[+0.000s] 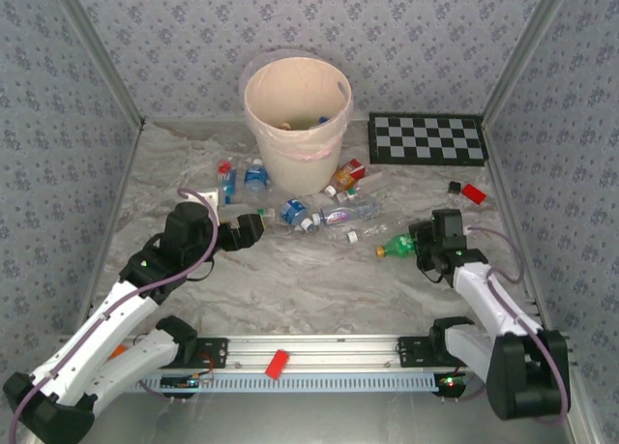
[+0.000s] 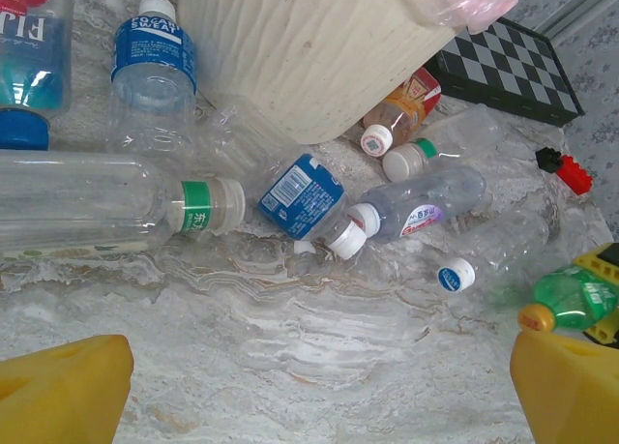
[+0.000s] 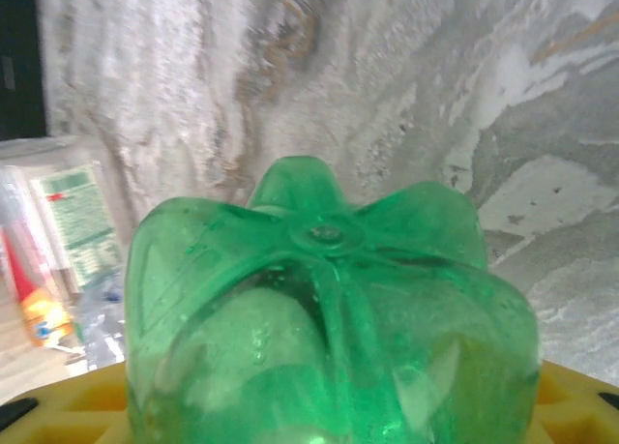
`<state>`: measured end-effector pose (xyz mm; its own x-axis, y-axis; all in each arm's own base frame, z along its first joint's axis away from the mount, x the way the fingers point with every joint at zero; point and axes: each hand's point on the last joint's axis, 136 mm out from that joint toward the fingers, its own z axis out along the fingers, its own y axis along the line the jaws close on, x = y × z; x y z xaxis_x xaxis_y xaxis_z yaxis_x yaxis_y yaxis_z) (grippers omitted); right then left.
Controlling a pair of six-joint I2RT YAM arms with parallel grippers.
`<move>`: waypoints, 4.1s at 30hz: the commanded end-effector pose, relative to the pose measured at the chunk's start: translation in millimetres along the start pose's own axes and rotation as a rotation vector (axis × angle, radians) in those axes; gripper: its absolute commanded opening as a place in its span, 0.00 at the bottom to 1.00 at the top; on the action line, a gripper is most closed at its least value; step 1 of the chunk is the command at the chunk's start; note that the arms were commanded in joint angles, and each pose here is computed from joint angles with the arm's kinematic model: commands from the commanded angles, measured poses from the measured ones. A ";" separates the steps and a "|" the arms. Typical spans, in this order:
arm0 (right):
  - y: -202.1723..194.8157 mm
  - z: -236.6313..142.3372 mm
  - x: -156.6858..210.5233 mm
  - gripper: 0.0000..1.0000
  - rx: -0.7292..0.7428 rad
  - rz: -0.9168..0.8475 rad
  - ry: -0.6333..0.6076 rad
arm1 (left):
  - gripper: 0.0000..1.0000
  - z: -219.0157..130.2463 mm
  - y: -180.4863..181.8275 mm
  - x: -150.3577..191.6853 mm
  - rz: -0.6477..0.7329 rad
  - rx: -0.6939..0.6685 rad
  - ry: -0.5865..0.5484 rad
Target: Put the plastic bottles in the bin
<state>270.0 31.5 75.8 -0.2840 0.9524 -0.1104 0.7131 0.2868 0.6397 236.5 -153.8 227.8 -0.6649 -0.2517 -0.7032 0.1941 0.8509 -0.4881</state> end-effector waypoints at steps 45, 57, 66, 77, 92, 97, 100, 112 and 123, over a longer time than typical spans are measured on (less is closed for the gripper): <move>471.5 -194.7 101.3 0.53 -0.836 -1.059 -0.460 | 1.00 -44.9 -2.8 -18.3 0.021 -0.009 -0.074; 524.5 -133.3 137.5 0.54 -0.836 -1.120 -0.440 | 1.00 -63.4 2.9 -16.2 0.021 -0.014 -0.098; 534.0 -107.5 146.7 0.54 -0.844 -1.156 -0.495 | 1.00 -71.5 10.4 -10.3 0.023 -0.035 -0.092; 530.4 -106.7 149.3 0.78 -0.809 -1.206 -0.523 | 1.00 -71.9 10.8 -10.9 0.025 -0.037 -0.097; 527.0 -112.7 150.5 0.99 -0.792 -1.219 -0.537 | 1.00 -73.2 10.9 -10.5 0.020 -0.036 -0.096; 525.3 -111.5 149.7 0.99 -0.783 -1.220 -0.536 | 1.00 -73.0 11.5 -10.0 0.021 -0.037 -0.096; 523.9 -111.5 148.8 1.00 -0.776 -1.222 -0.535 | 1.00 -72.5 11.6 -9.0 0.024 -0.037 -0.091; 499.0 -147.3 133.9 1.00 -0.725 -1.193 -0.493 | 1.00 -58.6 14.0 -0.8 0.010 -0.054 -0.042; 411.6 -177.8 104.2 0.99 -0.687 -1.166 -0.454 | 1.00 -25.1 15.4 -1.6 -0.119 -0.092 -0.003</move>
<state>434.1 244.7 457.5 -0.1958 0.1510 -0.9689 -0.2775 0.9392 0.2024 214.3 -122.4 229.6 -0.6832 -0.2975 -0.6669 0.0730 0.8808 -0.4677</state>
